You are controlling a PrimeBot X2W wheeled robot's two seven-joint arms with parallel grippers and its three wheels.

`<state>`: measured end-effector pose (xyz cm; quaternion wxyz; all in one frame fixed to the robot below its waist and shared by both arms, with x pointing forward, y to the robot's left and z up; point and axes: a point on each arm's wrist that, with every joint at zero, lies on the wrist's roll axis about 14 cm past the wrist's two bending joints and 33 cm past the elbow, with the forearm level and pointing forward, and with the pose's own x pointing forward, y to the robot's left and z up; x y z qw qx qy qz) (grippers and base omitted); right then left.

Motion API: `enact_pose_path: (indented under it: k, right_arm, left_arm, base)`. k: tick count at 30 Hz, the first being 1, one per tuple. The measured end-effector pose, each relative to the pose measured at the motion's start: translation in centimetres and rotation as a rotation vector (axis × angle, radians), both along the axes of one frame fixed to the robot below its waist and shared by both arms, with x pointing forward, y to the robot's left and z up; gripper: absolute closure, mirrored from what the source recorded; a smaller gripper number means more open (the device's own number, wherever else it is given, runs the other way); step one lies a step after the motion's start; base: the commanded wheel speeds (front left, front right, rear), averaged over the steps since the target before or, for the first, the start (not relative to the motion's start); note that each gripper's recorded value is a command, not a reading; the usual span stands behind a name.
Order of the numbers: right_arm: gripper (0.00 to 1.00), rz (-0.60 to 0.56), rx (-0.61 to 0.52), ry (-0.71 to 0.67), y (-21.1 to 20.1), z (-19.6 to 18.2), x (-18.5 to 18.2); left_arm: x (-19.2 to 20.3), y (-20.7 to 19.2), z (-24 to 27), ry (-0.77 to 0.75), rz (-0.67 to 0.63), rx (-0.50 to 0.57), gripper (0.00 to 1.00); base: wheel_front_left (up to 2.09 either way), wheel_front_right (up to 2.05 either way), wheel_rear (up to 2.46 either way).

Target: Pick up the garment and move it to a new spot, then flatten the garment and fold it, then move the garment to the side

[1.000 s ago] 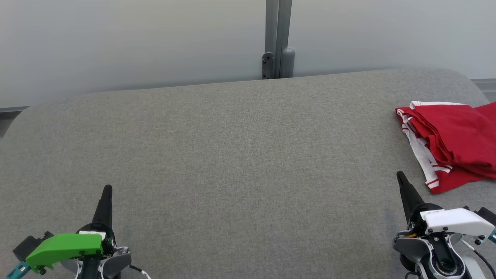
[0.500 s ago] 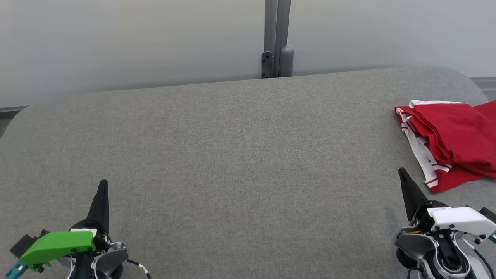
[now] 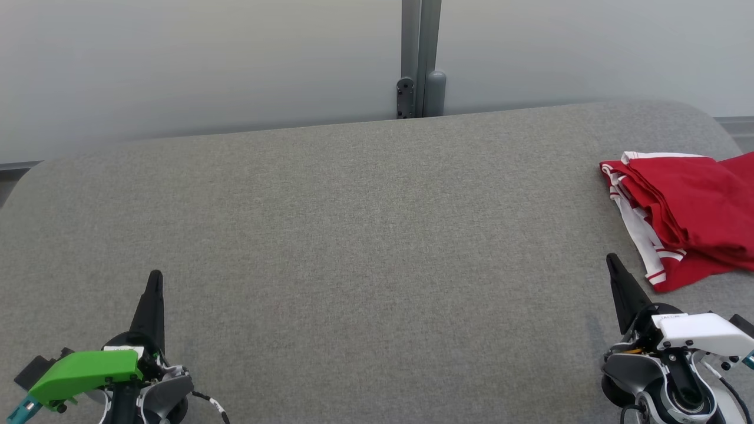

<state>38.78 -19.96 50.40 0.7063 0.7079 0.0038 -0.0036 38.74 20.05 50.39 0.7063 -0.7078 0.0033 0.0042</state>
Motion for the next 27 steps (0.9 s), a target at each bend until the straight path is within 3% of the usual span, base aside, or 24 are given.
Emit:
enact_pose_path:
  k: [27]
  right_arm:
    - [1.0,0.0,0.0,0.0,0.0,0.01,0.0]
  left_arm:
    - [0.0,0.0,0.0,0.0,0.0,0.0,1.0]
  base:
    - [0.0,0.0,0.0]
